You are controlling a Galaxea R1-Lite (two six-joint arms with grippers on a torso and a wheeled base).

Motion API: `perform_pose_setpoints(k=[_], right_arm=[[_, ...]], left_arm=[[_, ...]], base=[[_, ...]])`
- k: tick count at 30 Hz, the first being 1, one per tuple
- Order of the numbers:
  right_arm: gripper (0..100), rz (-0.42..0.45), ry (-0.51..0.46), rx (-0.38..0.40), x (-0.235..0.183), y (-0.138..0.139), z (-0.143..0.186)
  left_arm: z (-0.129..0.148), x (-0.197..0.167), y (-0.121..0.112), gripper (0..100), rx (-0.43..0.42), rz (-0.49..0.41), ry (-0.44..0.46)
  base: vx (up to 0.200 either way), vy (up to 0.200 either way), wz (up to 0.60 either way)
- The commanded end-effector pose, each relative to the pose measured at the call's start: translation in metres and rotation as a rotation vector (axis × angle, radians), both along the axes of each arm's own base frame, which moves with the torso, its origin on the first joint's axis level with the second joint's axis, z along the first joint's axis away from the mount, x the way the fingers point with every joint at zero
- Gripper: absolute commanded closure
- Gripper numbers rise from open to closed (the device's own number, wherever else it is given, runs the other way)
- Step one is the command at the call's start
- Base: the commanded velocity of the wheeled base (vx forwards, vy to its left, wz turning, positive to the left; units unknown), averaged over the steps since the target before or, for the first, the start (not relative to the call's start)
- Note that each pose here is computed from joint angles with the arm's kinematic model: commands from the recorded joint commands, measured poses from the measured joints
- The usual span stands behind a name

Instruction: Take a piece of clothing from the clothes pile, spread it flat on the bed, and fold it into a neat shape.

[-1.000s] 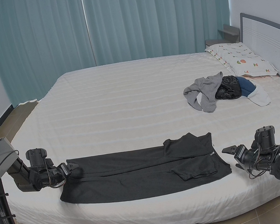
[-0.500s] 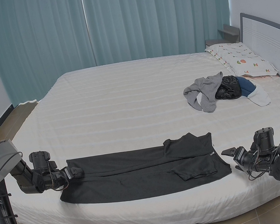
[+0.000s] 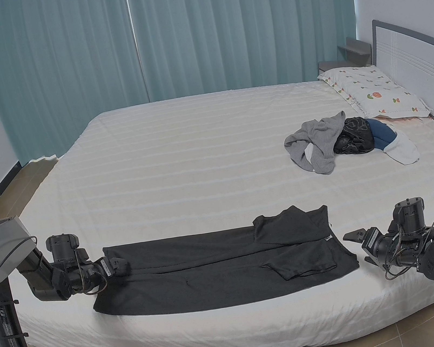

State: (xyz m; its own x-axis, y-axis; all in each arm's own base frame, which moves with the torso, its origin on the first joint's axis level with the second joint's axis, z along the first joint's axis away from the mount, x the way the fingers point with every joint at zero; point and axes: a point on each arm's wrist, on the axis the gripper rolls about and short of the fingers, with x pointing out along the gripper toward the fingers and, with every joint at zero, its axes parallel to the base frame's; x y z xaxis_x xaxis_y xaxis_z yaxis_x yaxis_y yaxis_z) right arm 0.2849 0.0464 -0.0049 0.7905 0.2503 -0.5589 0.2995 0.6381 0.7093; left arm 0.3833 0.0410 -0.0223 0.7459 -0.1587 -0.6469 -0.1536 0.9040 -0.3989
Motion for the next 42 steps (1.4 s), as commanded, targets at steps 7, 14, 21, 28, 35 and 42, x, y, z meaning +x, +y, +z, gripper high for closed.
perform_pose_setpoints(k=[7, 14, 21, 28, 35, 42], right_arm=[[0, 0.001, -0.002, 0.000, 0.000, 0.000, 0.000], [0, 0.001, -0.004, 0.000, 0.000, 0.000, 0.001], [0, 0.001, -0.007, 0.001, 0.000, 0.000, 0.002], [0, -0.002, -0.007, 0.001, 0.001, -0.001, 0.002], [0, -0.004, -0.007, 0.001, 0.001, -0.001, 0.002], [0, -0.010, -0.011, 0.002, 0.001, -0.003, 0.003]], left_arm=[[0.011, -0.002, -0.003, 0, 0.000, -0.005, -0.023], [-0.005, 0.001, 0.000, 0, -0.001, -0.008, 0.004], [-0.011, -0.001, 0.000, 0, -0.003, -0.012, 0.018], [-0.013, -0.005, -0.004, 100, 0.007, -0.035, 0.030], [-0.006, -0.003, -0.004, 100, 0.010, -0.027, 0.010], [-0.001, -0.002, -0.003, 100, 0.012, -0.020, -0.002]], base=[[0.000, 0.000, 0.00], [0.000, 0.000, 0.00], [0.000, 0.000, 0.00], [0.000, 0.000, 0.00], [0.000, 0.000, 0.00], [0.000, 0.000, 0.00]])
